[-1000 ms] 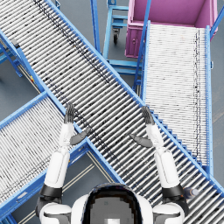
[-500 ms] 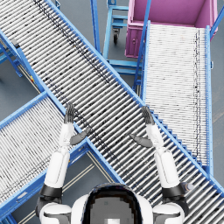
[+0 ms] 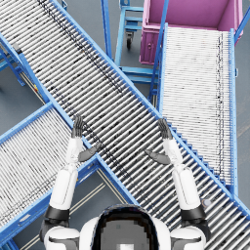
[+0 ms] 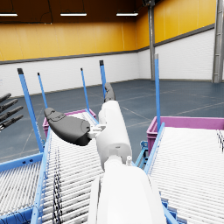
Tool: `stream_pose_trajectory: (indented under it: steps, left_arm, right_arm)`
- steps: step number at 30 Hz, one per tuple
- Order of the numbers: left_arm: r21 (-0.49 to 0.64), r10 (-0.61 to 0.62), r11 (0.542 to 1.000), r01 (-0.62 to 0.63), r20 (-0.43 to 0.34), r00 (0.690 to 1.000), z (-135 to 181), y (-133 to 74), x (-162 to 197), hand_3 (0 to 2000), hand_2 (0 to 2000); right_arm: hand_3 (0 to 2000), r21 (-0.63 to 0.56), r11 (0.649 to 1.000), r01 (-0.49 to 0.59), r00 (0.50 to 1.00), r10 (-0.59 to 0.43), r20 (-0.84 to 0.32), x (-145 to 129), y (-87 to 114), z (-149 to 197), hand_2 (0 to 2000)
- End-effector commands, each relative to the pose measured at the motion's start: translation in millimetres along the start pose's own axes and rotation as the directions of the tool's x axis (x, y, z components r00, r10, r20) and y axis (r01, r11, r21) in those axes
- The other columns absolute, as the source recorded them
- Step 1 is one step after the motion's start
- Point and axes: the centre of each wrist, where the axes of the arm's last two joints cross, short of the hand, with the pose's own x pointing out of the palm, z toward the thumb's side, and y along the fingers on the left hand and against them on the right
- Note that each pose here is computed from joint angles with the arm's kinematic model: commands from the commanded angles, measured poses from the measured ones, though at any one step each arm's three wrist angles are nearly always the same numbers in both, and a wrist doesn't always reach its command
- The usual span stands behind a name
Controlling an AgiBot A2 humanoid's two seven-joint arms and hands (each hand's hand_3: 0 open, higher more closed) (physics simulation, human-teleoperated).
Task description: Pick up the oil and place it on the left assembly line, put the cola on the right, and keep Sprite still
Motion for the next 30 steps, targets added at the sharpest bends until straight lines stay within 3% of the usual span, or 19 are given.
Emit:
stream_pose_trajectory:
  steps: [1,30]
  left_arm:
    - [0.000,0.000,1.000,0.000,0.000,1.000,0.0,0.0,0.0,0,0]
    - [0.000,0.000,1.000,0.000,0.000,1.000,0.0,0.0,0.0,0,0]
  right_arm:
    - [0,0.000,1.000,0.000,1.000,0.000,0.000,0.0,0.0,0.0,0]
    - [0,0.000,1.000,0.000,1.000,0.000,0.000,0.0,0.0,0.0,0]
